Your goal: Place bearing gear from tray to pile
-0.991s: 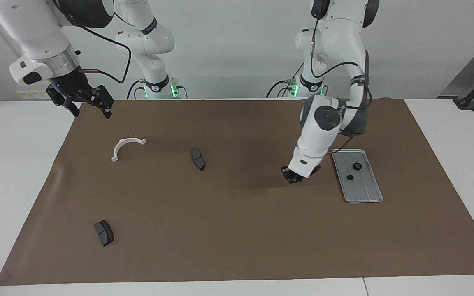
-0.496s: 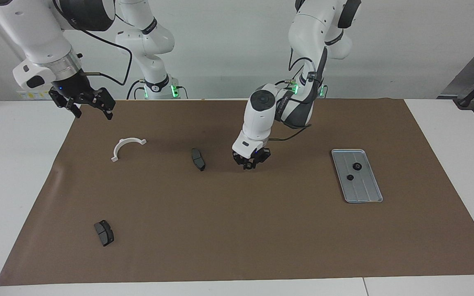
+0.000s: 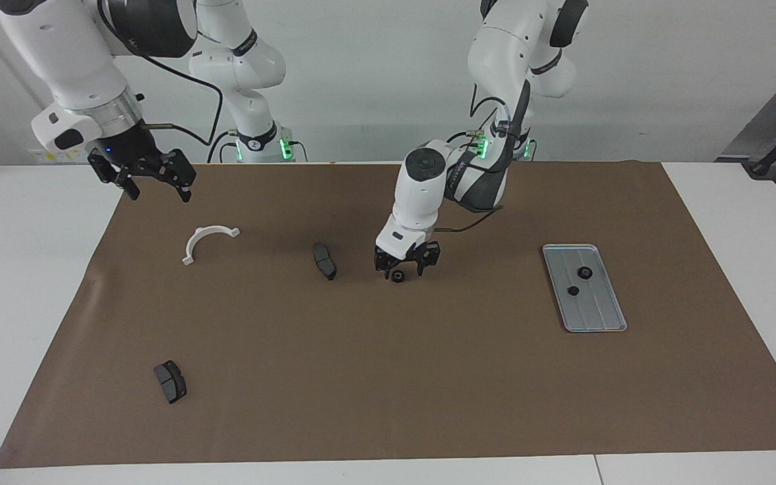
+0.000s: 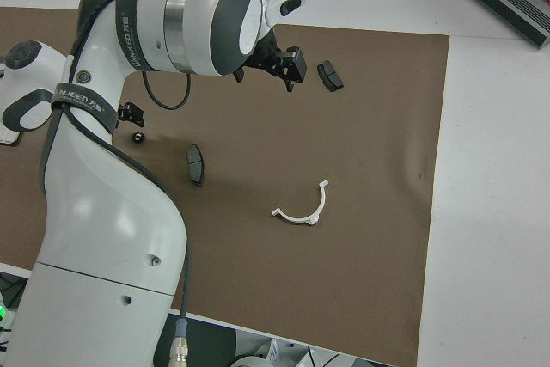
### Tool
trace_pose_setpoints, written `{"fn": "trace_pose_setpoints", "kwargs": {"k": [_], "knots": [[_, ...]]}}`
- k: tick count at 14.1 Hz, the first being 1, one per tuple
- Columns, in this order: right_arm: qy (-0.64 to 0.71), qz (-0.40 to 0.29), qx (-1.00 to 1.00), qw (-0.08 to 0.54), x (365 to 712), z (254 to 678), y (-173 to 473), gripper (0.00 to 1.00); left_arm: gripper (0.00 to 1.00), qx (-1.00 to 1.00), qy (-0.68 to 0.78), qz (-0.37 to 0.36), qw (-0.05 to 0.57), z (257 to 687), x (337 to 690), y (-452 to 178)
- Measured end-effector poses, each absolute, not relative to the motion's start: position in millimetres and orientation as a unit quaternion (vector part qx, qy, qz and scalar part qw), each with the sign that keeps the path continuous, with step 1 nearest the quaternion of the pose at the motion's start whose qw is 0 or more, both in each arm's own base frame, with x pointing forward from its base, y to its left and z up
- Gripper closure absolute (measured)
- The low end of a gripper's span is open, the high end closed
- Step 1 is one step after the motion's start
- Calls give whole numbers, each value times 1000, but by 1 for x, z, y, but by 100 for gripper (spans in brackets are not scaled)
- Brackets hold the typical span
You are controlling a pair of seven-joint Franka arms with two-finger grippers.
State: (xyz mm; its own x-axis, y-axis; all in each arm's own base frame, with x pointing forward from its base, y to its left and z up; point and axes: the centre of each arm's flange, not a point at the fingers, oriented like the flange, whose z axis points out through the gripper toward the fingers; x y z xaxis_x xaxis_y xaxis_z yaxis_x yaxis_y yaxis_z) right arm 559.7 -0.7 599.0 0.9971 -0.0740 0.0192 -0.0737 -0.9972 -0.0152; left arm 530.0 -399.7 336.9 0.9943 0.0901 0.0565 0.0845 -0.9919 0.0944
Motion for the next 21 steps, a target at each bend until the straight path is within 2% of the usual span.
{"fn": "trace_pose_setpoints", "kwargs": {"k": [2,4,8,10,13,20,21], "knots": [[28,-15,-999,8,569,583,39,0,14,995,81,41,49,350,562,-358],[23,-19,-999,14,578,560,101,0,29,993,98,46,42,364,599,-283],[55,-32,-997,45,588,506,209,0,33,999,33,17,16,363,636,-139],[65,-36,-996,56,589,469,256,0,34,1000,0,4,12,352,637,-88],[47,-49,-997,38,577,425,304,0,34,1000,-24,-7,11,338,628,-43],[28,-98,-995,-7,537,331,393,0,37,999,-39,2,10,305,595,-19],[27,-104,-994,-8,534,316,401,0,41,999,-38,3,10,304,593,-18]]}}
